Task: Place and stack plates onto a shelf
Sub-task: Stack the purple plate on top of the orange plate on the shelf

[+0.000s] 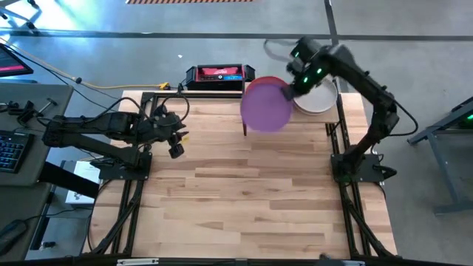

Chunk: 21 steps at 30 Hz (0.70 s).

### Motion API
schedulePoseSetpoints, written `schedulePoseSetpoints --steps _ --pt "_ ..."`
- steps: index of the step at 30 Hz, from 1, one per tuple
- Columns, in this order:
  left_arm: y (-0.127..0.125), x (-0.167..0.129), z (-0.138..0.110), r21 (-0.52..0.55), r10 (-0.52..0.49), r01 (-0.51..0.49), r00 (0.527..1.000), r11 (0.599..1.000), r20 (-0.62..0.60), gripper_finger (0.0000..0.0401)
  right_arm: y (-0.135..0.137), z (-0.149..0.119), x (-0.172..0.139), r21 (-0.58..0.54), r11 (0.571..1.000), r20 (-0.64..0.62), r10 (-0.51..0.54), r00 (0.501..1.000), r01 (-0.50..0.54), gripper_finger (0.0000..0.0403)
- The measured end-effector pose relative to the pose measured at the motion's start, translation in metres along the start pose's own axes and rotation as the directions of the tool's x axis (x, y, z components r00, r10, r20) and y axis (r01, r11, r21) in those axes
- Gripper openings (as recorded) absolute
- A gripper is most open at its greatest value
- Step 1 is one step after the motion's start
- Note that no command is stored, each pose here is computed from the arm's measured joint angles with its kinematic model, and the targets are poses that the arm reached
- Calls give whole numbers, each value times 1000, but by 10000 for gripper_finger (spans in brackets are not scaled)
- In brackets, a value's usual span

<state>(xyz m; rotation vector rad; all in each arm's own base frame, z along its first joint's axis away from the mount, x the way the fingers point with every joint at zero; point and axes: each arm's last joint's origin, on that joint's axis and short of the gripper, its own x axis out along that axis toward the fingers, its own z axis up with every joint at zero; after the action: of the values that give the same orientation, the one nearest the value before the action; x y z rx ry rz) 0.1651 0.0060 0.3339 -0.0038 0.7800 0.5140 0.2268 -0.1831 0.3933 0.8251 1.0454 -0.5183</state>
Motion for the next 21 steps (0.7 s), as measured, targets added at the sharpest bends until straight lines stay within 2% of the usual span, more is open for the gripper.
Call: schedulePoseSetpoints --steps 3,8,12,14,18,21 --pt "2 0 7 21 49 -51 996 998 71 104 -22 11 -18 98 995 105 -12 994 2 0" --pt "11 2 21 35 212 -222 959 974 187 104 -54 25 -32 239 971 228 -35 973 -22 0" --pt "22 3 31 39 300 -318 922 947 244 104 -71 31 -29 312 950 211 -46 977 -22 0" --pt "27 4 34 36 325 -346 910 938 259 104 -76 34 -24 330 943 185 -19 983 -44 0" --pt "37 6 38 16 372 -390 891 921 261 104 -78 40 -12 342 934 144 53 988 -101 0" --pt "44 8 38 -8 402 -413 881 911 250 104 -77 41 -5 346 933 106 67 992 -100 0"
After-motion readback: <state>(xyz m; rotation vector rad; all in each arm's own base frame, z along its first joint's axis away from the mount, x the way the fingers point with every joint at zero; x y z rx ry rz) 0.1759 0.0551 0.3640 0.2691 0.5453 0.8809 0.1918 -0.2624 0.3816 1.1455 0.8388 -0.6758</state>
